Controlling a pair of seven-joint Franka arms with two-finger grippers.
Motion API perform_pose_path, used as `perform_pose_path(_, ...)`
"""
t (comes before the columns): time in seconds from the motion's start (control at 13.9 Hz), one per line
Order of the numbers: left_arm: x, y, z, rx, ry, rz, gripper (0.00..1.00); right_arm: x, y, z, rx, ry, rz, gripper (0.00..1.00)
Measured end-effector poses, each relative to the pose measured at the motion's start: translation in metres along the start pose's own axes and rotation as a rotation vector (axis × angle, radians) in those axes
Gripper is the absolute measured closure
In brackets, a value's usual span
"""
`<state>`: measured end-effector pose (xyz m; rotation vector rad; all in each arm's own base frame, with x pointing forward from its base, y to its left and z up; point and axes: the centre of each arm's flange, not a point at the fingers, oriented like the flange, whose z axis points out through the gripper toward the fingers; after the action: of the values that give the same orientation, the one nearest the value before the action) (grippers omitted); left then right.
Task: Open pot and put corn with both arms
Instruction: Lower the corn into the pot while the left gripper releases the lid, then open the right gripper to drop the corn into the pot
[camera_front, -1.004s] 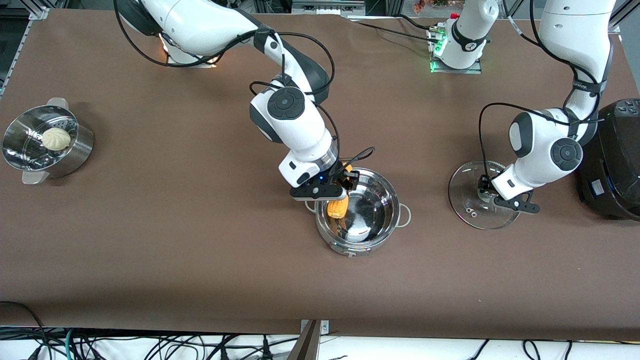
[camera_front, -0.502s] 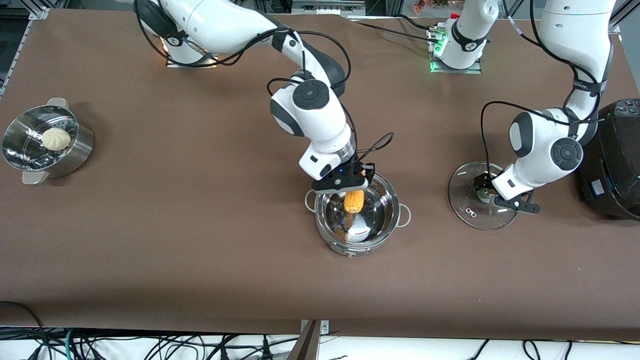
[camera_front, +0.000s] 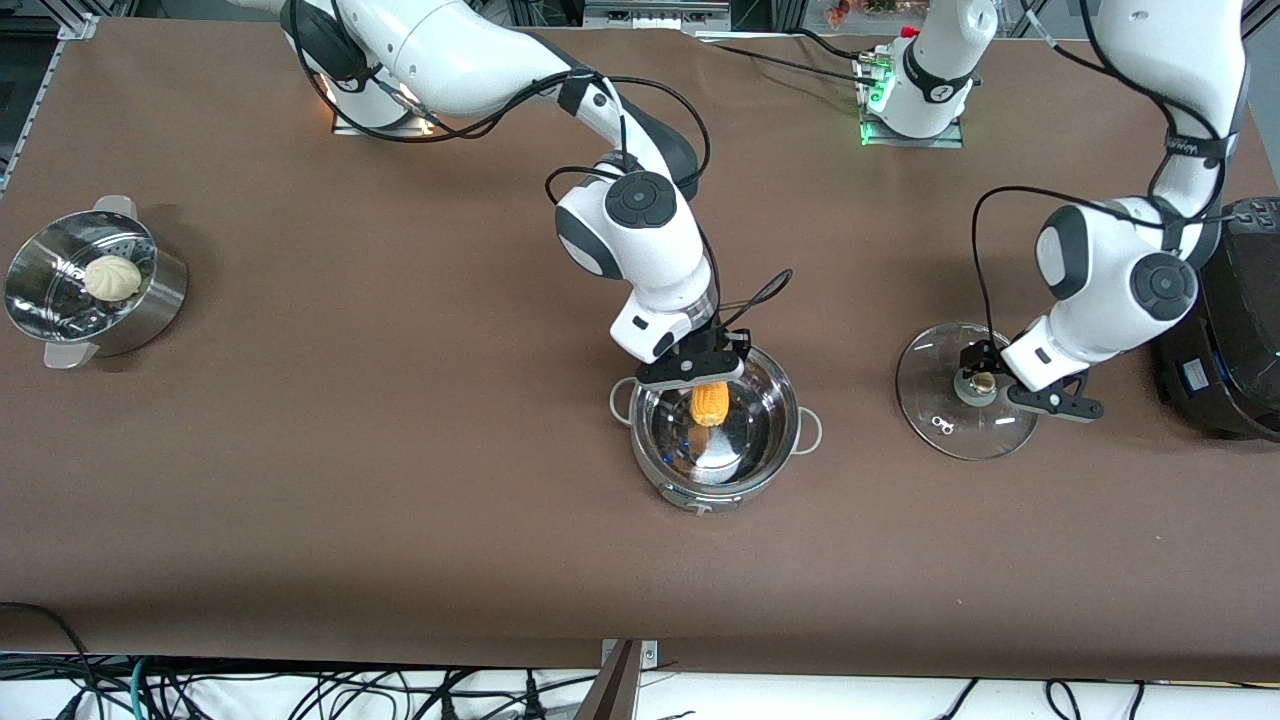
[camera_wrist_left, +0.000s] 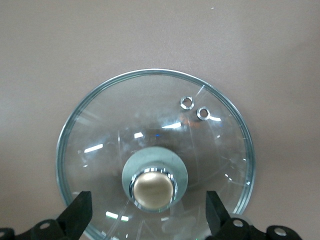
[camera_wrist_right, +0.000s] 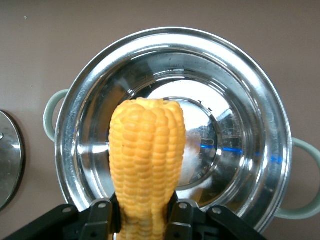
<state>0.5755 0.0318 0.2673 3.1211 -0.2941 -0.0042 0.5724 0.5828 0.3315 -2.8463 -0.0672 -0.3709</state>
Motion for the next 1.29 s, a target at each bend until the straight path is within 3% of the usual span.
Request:
perform_pose_path(0.57,-0.010,-0.002,-0.092,-0.008,0.133,-0.013,0.00,-0.009,-0.009,0.004,0.013,0.002,-0.014,0.68)
perform_pose_path(0.93,-0.025,-0.013,-0.153,-0.041,0.113,-0.043,0.00,-0.002,0.000,0.013,0.018,0.032,-0.007,0.68)
perform_pose_path(1.29,-0.023,-0.023,-0.238,-0.023,0.082,-0.078,0.00,0.015,0.014,0.010,0.026,0.061,-0.011,0.68)
